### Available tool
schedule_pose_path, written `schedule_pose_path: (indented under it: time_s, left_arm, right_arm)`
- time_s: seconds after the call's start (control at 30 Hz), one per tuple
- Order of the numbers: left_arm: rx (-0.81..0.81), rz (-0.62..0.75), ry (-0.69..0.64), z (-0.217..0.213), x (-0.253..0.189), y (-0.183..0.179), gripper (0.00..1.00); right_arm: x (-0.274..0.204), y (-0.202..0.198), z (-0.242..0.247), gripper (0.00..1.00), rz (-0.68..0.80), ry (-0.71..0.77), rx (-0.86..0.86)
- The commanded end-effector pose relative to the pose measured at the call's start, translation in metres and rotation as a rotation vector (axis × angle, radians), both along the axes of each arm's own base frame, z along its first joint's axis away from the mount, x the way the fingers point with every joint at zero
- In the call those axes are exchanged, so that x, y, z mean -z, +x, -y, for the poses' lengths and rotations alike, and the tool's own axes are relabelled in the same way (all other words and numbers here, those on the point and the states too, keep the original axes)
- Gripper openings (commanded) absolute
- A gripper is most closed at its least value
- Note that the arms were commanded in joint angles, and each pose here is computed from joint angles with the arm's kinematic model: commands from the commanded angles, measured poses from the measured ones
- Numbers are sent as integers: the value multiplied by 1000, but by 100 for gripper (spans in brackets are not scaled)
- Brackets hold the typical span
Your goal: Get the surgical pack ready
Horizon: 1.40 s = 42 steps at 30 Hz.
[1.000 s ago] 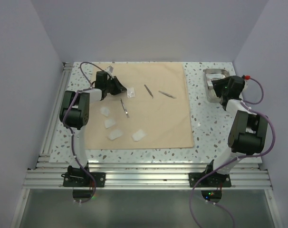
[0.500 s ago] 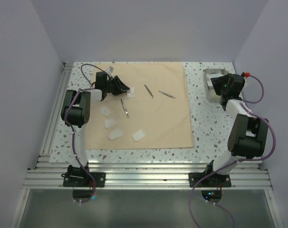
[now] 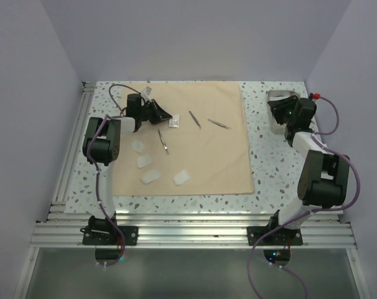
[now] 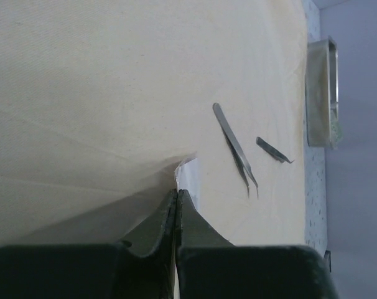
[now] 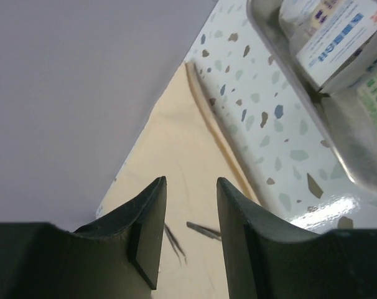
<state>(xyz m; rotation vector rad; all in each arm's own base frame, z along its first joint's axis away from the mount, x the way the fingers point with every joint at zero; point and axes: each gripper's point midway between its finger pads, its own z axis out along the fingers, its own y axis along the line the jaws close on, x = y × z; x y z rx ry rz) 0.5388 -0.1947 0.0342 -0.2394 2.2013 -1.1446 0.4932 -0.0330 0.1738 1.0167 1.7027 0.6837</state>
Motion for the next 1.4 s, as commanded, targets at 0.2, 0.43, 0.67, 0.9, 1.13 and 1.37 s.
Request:
schedule_pose_path:
  time_s: [0.2,0.43,0.67,0.9,1.13,1.37]
  left_arm:
    - [198,170,-176,41,-97,-46,0]
    - [294,166,-241,71,-127,-93,0]
    - [366,174,-271,99,-136,-129,0]
    - [410,203,-283,113,-148,-143,0]
    - [421,221,-273,120,-154,-148,0]
    - [431,220,-267,125,-156,-147,0]
  right_arm:
    - [-42,-21,-102,56,186,-4,-435]
    - [-39,-41,-191,58,248,-51,-752]
    - [-31,-65,-253,57,281,15,-905]
    - [-14,-81,-274,53,235,-5,-958]
    - [10,-88,-276,49,147,-58,-954]
    - [19,-94,-283,40,139,-34,-983]
